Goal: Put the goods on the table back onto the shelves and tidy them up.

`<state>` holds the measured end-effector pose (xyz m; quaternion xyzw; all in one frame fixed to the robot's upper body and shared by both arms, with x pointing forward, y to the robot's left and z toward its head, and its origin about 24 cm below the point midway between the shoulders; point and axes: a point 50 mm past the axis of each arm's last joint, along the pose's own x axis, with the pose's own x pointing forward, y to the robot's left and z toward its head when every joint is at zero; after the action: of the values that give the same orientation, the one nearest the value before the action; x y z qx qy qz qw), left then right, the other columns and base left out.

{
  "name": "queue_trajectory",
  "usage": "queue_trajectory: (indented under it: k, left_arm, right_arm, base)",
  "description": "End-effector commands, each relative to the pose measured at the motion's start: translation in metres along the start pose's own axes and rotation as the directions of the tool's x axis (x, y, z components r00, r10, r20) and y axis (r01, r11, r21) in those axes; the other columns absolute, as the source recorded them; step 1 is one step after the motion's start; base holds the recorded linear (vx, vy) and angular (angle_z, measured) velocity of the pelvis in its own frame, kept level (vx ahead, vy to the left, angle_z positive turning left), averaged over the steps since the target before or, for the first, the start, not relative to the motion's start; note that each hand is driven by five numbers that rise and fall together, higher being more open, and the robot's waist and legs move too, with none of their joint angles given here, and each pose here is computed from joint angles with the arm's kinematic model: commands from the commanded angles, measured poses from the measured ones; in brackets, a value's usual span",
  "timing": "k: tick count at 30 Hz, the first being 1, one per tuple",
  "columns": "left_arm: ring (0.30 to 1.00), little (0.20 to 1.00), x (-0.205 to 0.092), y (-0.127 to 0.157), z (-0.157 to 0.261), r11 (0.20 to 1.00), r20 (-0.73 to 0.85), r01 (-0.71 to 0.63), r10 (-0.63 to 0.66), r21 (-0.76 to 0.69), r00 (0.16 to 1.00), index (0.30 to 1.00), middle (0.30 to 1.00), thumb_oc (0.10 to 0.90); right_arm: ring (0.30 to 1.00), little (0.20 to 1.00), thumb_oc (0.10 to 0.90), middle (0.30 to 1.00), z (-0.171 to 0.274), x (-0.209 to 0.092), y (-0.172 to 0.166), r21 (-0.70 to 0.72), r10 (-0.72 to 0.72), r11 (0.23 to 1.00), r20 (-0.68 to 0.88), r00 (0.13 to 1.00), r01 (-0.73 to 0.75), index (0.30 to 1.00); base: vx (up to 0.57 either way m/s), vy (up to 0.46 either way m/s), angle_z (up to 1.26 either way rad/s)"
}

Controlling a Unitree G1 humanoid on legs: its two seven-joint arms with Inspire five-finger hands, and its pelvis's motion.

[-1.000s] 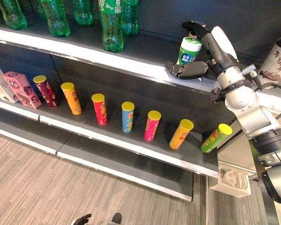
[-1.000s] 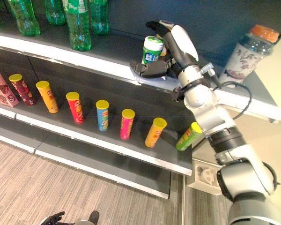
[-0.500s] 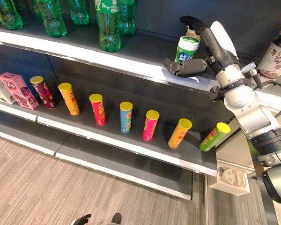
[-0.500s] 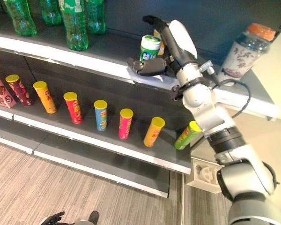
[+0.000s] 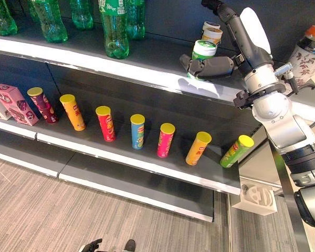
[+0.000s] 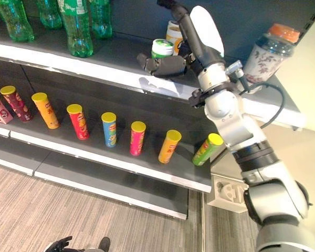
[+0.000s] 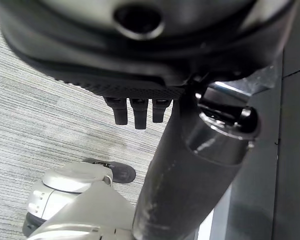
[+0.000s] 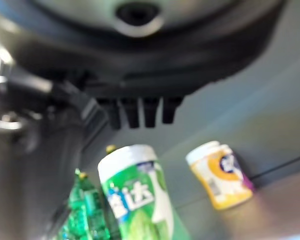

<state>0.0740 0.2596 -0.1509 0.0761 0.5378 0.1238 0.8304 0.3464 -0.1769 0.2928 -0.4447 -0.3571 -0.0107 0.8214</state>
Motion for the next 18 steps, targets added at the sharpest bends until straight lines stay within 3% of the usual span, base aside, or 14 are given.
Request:
queue_trajectory:
  k: [1,18]
  left_arm:
    - [0.9,0.9,0.0035,0.0096,0.0097,0.998,0.024,-0.044,0.043,0.035,0.999,0.9,0.9,0.8]
    - [0.9,0.9,0.0037,0.0102,0.0087,0.998,0.016,-0.055,0.055,0.034,0.998,0.9,0.9,0.8]
  right_arm:
    - [0.9,0.9,0.8,0.9,0.0358,0.0292,-0.0529,-0.097,-0.168,0.978,0.164,0.972,0.185,0.9]
    - [0.9,0.9,0.8,0.9,0.0365,0.0305,-0.0511,-0.174,-0.149,0.969,0.171,0.974,0.178,0.9]
  base:
    - [0.0,0.002,-0.04]
    - [0.0,0.0,-0.01]
